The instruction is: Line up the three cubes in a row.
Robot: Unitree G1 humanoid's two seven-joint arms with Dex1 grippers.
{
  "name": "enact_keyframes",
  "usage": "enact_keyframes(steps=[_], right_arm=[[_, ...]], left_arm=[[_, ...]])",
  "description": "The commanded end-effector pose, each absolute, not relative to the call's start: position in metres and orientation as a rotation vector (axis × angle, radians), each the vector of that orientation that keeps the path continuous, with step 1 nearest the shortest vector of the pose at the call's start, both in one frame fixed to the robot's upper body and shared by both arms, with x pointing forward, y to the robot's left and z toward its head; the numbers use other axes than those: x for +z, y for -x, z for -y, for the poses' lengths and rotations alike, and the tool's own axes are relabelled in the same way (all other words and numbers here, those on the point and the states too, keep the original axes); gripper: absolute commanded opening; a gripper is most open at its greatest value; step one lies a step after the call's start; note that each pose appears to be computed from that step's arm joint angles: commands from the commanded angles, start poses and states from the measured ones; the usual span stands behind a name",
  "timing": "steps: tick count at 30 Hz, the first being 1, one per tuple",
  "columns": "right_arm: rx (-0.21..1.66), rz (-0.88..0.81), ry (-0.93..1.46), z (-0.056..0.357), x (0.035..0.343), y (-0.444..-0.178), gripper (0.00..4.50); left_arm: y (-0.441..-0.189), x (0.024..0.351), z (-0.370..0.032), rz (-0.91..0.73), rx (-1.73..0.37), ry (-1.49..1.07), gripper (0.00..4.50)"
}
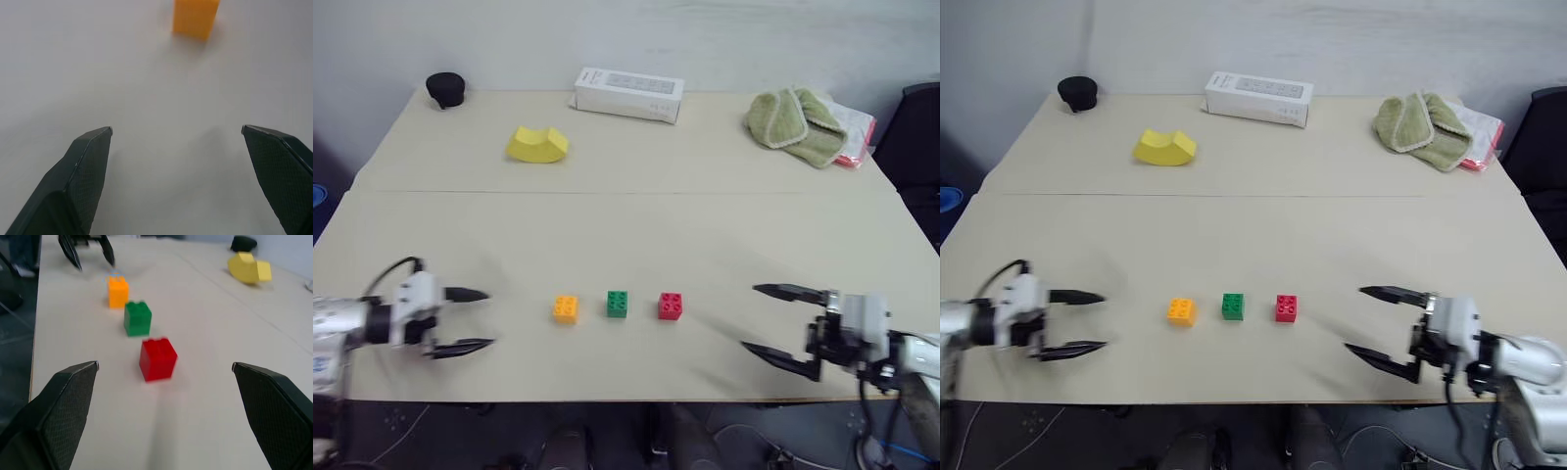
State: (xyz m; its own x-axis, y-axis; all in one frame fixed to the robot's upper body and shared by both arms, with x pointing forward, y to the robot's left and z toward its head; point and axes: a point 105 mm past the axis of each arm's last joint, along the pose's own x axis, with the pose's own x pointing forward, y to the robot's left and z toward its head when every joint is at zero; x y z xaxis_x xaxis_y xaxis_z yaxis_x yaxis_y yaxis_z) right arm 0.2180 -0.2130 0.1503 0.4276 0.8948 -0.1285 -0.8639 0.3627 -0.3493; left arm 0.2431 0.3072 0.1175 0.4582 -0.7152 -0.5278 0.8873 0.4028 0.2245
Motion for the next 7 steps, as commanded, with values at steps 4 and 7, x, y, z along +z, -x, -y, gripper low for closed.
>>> enact_keyframes(steps=[4, 7], right_arm=[[1.163, 0.053, 0.485, 0.236, 0.161, -0.213, 4.50], [1.117, 0.040, 0.515, 0.248, 0.160, -0.221, 4.50]], left_arm=[[-0.225, 0.128, -0.306, -0.343, -0.993, -0.473, 4.46], [-0.220, 0.125, -0.301, -0.323, -0.966, -0.449, 4.46]])
